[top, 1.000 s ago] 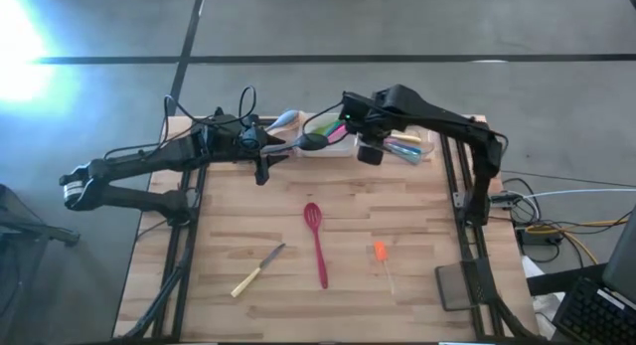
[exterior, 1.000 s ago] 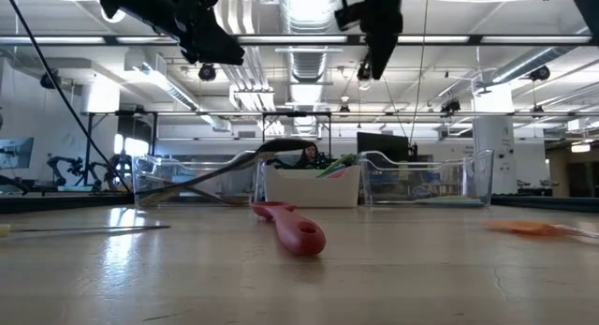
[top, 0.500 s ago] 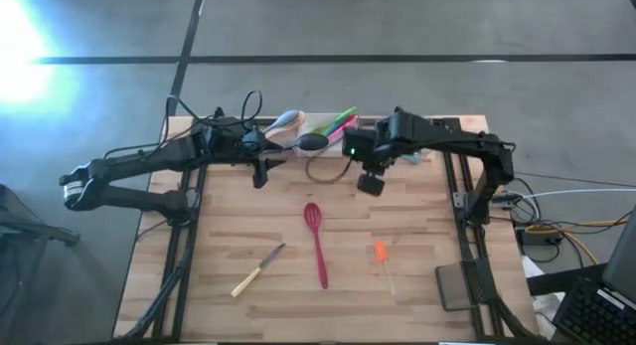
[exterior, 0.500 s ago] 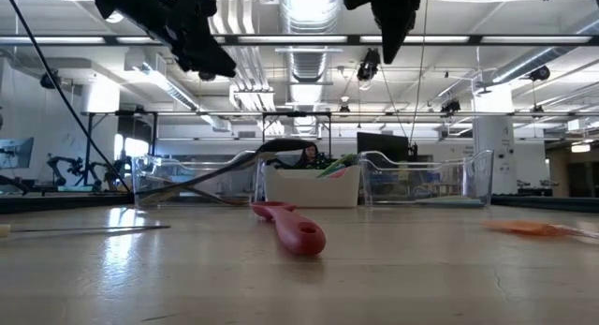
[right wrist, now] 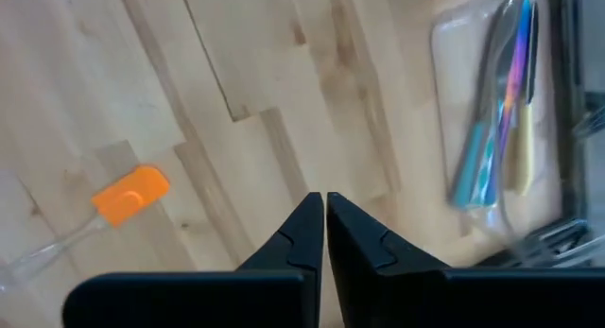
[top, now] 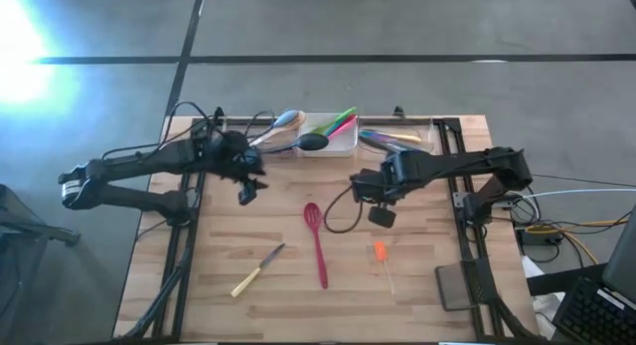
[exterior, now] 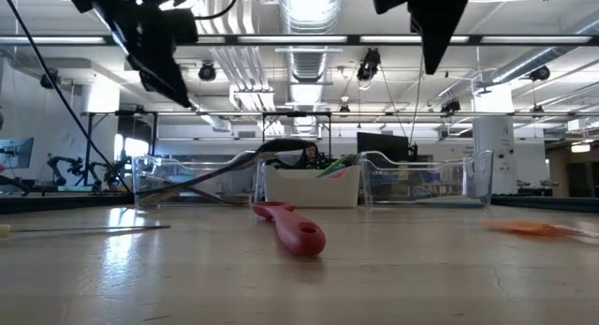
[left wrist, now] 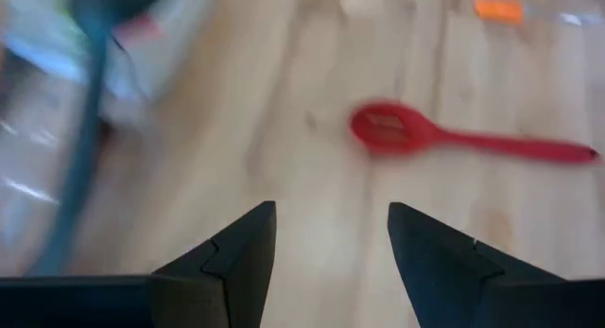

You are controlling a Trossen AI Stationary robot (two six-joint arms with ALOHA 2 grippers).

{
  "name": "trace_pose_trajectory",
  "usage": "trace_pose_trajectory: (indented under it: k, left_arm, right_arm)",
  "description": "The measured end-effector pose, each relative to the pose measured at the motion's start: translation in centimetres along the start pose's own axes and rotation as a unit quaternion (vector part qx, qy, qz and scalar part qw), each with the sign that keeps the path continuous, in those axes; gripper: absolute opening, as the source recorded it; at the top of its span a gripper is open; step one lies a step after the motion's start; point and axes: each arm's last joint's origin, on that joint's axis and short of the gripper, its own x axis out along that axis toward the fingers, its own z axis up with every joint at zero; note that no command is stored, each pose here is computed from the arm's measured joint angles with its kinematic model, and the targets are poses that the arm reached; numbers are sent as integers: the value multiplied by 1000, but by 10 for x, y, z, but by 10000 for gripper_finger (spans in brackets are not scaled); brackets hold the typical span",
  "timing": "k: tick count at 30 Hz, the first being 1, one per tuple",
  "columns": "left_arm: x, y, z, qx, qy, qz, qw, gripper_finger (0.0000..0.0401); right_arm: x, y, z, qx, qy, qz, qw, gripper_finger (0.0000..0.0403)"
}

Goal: Pick & Place Kitchen Items
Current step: Put the yellow table knife into the right transparent bin

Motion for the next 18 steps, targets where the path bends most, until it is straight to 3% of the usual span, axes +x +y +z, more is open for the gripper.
trace_pose_trajectory:
  k: [10,18]
  left_arm:
    - [-1,-59,-21,-94,98,-70,988,209]
    - [-3,-114,-43,-189,137,-61,970,209]
  right_arm:
    - [15,-17,-30,58,-95,38,993,8]
    - [29,-33,-42,83,-201,25,976,8]
